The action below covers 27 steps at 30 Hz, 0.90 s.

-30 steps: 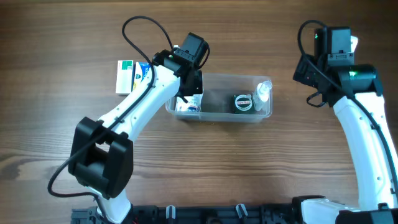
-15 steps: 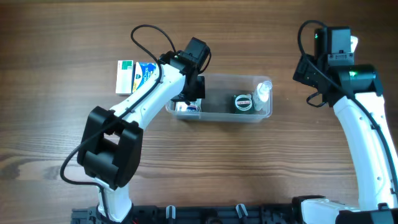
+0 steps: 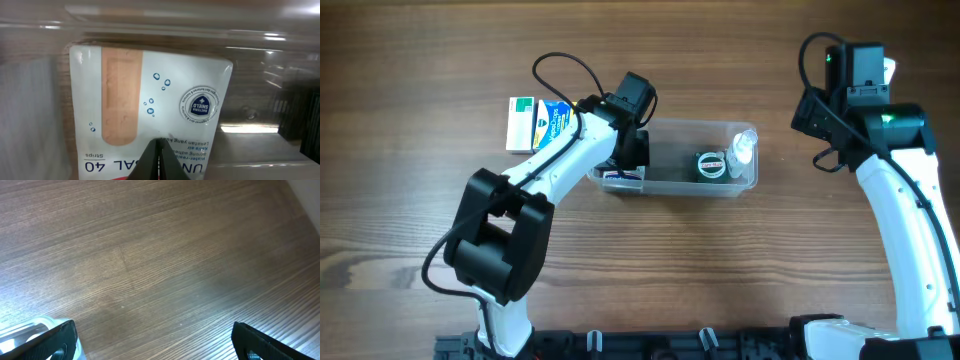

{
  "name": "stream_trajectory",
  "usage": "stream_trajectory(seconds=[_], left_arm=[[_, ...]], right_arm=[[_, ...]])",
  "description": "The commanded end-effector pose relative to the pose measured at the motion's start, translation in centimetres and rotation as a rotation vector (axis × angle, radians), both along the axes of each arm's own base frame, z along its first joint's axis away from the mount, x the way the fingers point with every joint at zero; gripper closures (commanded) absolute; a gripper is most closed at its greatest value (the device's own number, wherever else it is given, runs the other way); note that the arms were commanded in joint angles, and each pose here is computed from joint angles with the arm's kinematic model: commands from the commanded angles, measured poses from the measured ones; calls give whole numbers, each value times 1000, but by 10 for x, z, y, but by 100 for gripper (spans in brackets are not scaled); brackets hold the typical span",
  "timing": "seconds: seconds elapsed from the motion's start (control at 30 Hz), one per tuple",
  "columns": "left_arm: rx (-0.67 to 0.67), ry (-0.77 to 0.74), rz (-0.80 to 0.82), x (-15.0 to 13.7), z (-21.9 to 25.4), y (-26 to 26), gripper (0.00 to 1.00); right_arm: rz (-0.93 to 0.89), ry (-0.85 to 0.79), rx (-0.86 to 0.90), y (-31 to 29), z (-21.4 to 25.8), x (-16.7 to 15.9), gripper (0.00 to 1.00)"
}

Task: Pack container
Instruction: 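Carry the Hansaplast box into the left end of the container, then open the left gripper and lift it out of the container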

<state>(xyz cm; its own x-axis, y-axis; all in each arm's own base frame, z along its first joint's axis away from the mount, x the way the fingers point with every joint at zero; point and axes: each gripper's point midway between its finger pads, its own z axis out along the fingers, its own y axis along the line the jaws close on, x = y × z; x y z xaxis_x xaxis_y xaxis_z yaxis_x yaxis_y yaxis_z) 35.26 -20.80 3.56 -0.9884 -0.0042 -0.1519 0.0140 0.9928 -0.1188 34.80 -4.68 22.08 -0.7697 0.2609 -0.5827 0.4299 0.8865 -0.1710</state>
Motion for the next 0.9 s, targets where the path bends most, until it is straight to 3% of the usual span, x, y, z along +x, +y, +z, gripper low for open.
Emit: stream_trajectory(seconds=[0.0, 0.43, 0.73, 0.87], left_arm=[[10, 34, 8, -6, -12, 5, 96], [-40, 2, -21, 0, 4, -2, 96], [-145, -230, 110, 33, 122, 45, 96], [-158, -329, 159, 35, 163, 81, 82]], right_arm=[[-4, -10, -21, -4, 5, 3, 0], [-4, -10, -21, -4, 5, 3, 0], [-4, -10, -21, -4, 5, 3, 0], [-4, -10, -21, -4, 5, 3, 0]])
